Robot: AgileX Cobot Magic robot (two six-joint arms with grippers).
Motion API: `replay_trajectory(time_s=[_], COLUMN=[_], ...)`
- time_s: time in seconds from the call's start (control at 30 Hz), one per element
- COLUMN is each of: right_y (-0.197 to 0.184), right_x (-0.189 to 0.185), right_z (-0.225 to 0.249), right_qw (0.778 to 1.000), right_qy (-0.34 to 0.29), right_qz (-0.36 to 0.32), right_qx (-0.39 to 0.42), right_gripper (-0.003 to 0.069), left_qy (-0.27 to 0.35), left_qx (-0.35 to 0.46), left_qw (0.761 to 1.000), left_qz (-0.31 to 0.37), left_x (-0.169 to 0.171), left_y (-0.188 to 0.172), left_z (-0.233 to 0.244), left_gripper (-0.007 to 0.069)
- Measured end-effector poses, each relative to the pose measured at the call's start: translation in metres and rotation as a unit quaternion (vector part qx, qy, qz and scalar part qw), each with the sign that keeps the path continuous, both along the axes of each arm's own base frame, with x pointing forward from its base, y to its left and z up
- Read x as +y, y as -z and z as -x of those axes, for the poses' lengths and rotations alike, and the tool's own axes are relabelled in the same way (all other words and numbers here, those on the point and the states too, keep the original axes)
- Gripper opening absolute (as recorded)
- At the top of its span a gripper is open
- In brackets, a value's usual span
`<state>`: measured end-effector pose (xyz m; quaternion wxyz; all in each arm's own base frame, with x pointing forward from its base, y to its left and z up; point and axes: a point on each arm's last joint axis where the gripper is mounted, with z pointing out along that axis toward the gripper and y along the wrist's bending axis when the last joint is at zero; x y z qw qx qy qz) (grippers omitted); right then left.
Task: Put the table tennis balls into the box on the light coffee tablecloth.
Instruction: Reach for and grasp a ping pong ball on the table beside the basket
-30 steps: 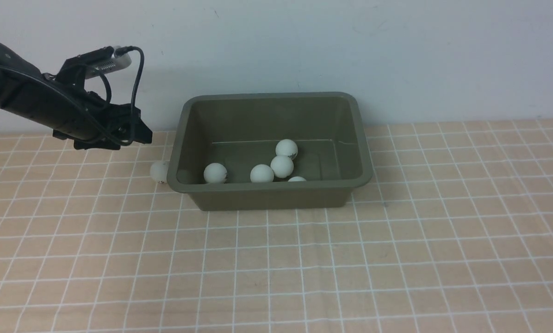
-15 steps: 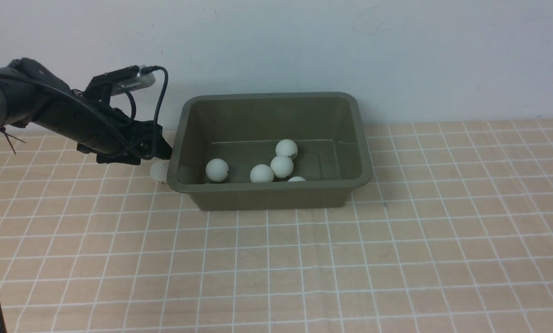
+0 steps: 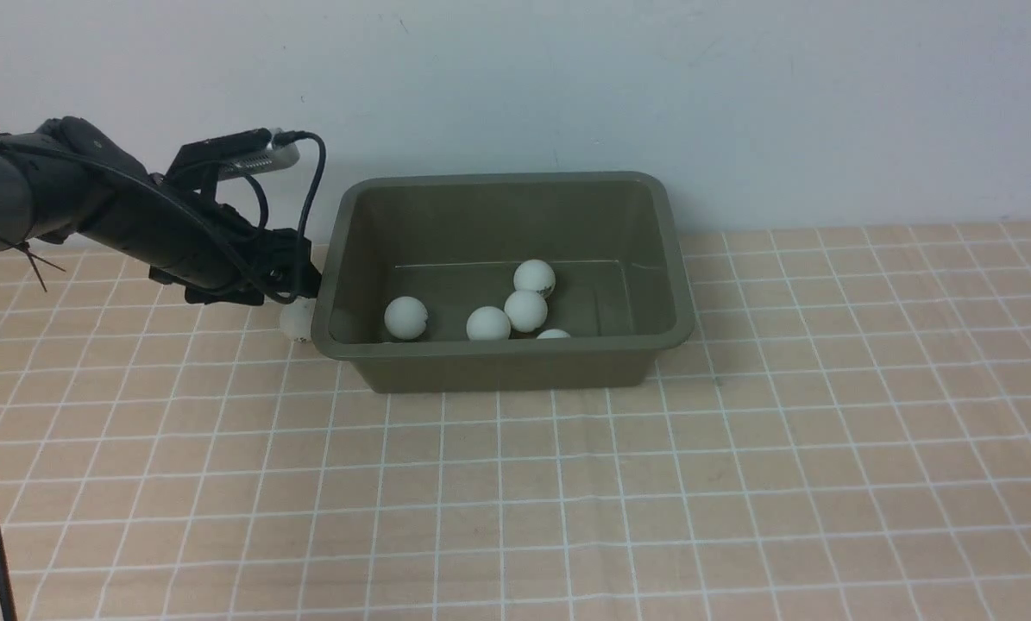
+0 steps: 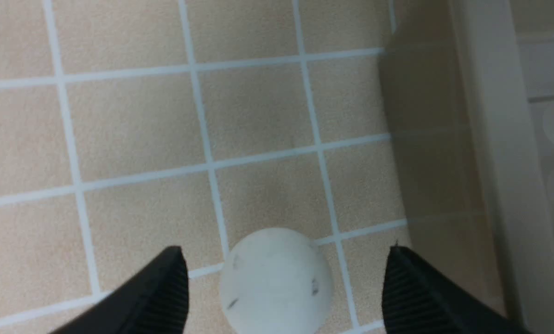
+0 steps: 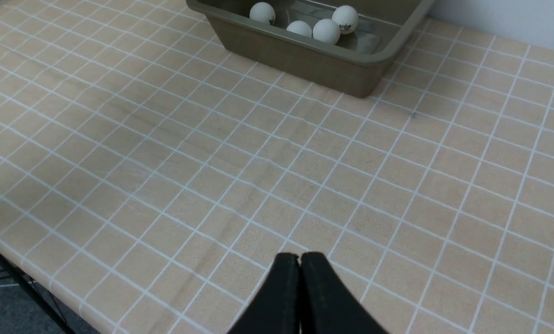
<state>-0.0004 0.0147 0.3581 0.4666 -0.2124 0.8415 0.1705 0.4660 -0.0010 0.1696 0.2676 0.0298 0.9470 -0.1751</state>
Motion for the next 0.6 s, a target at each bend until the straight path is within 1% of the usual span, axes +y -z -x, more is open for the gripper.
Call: replay_trajectory(time_s=[0.37, 0.6], right_y=[-0.0001, -0.0001], right_x=[0.0001, 0.0001], right_z=[0.0000, 0.0000], right_qw=[1.000, 1.000], right_qy=[0.000, 0.000], right_qz=[-0.001, -0.001], right_qx=[0.000, 0.000], right_gripper=[-0.0016, -0.0016], left_qy=[0.003, 0.001], left_qx=[0.008, 0.010], left_qw=[1.000, 1.000], left_qz=[-0.021, -0.022], left_x=[-0.0002, -0.0002], left_y=[0.0020, 0.0022], left_z=[0.0011, 0.0013], left_gripper=[0.0470, 0.0470])
